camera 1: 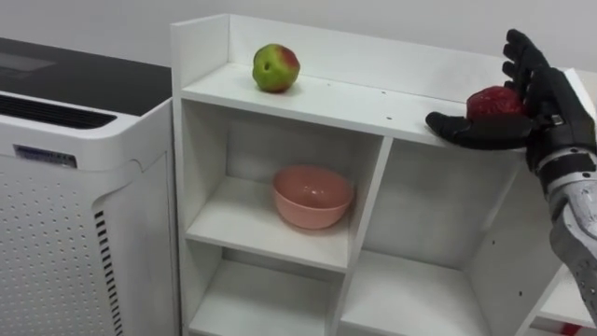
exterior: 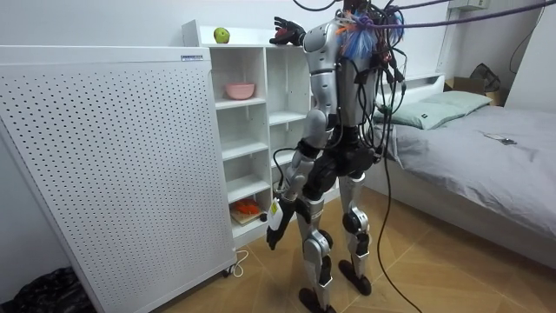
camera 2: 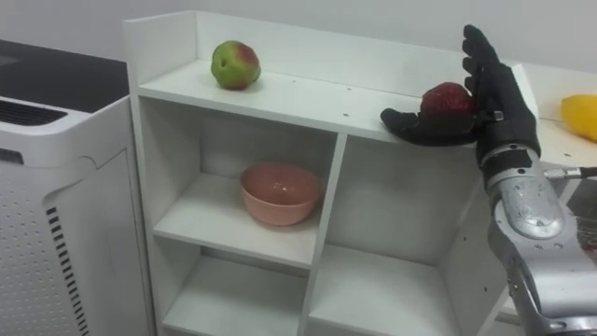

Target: Arrange fruit in the closet

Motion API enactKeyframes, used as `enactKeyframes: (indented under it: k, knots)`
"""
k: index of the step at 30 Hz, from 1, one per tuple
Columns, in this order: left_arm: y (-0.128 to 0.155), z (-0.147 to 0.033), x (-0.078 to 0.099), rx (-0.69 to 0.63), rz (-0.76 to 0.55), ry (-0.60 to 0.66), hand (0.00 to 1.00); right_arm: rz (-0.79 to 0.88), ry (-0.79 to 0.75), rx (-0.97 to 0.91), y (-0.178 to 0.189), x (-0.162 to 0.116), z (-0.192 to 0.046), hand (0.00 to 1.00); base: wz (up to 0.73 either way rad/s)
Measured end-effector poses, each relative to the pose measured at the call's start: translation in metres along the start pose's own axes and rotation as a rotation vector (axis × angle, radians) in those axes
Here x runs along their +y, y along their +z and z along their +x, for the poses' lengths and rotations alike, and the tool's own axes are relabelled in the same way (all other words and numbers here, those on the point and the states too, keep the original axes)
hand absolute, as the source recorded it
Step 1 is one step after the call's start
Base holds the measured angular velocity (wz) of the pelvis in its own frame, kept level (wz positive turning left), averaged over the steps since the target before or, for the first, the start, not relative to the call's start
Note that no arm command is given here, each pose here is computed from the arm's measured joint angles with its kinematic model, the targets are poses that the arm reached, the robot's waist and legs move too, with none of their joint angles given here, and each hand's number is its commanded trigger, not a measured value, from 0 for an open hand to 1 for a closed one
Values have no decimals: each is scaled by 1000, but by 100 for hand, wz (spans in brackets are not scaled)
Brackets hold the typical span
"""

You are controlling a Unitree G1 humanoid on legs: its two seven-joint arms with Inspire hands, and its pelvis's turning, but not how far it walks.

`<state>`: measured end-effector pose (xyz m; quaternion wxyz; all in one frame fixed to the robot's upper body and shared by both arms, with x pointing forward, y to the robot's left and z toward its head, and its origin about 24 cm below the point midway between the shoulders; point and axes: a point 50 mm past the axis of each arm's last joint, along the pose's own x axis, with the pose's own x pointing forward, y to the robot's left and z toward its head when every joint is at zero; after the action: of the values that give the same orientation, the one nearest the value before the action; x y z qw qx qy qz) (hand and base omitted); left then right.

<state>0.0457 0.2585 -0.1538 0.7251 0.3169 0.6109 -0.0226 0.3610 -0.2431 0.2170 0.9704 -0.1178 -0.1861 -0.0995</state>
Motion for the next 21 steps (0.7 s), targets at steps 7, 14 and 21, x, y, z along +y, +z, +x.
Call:
enactKeyframes:
  k: [7,14,21]
  knots:
    - [2,0,2,-6,0,17,0,-8,-13,25,-3,-7,3,0,0]
    - [2,0,2,-7,0,19,0,-14,-25,40,-5,-11,6,10,0]
    - [3,0,2,-7,0,19,0,-18,-17,40,-5,-11,6,100,0]
